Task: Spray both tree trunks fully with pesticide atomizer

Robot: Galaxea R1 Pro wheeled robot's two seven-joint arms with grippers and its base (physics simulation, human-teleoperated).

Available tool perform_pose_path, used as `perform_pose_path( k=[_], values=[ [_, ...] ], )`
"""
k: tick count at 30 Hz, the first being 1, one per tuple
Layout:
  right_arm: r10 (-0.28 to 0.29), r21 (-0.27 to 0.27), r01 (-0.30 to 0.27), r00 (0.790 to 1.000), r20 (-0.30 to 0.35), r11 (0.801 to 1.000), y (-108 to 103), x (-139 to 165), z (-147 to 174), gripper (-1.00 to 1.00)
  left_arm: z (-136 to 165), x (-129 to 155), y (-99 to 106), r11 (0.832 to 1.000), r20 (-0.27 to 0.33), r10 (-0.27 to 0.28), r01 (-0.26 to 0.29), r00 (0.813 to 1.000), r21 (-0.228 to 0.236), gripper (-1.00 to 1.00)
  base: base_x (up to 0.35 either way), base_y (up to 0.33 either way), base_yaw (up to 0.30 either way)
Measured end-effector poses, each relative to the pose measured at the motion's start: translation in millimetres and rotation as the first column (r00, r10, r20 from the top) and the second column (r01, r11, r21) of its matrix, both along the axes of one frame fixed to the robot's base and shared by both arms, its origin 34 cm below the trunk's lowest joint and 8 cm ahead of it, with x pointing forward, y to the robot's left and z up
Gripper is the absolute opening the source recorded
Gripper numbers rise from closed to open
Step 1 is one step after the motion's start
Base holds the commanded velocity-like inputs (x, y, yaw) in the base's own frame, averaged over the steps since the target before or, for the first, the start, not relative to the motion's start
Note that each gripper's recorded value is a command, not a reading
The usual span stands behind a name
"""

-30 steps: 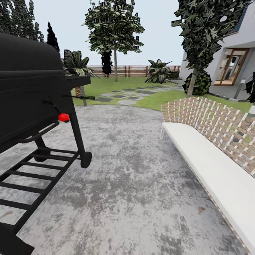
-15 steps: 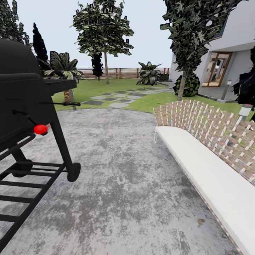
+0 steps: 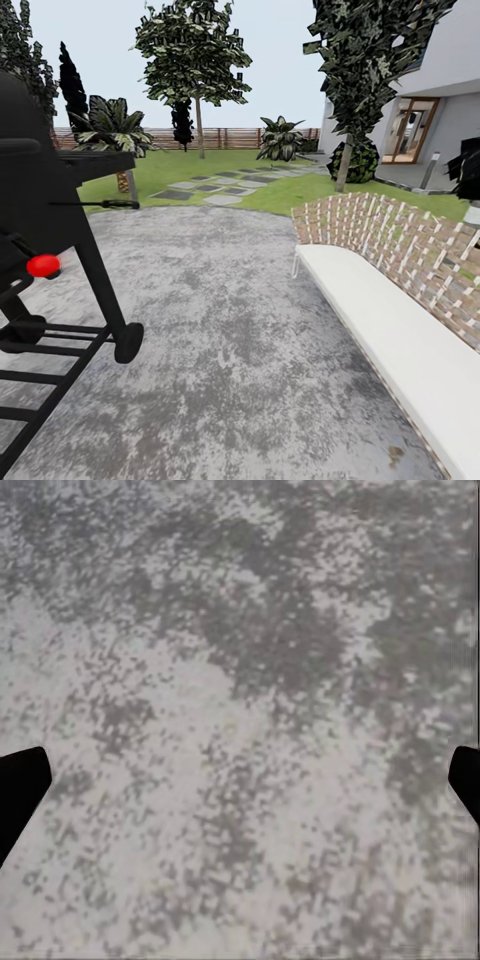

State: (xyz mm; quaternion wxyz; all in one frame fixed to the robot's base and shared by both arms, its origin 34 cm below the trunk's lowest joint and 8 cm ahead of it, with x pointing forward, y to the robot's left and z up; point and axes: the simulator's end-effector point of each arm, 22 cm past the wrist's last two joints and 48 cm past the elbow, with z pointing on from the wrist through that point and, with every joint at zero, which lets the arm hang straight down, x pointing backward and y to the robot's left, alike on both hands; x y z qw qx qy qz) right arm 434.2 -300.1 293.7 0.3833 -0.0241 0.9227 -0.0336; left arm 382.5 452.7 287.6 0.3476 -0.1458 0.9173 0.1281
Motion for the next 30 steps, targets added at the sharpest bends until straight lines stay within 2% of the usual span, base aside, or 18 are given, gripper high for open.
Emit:
perform_pose_path(
  k=[30],
  values=[
    [-0.001, -0.001, 0.001, 1.0, -0.001, 1.0, -0.2, -0.6, -0.4, 1.0, -0.4, -0.6, -0.4, 1.0, -0.002, 0.0, 0.0, 1.0, -0.001, 1.0, 0.338, 0.0, -0.005]
  ],
)
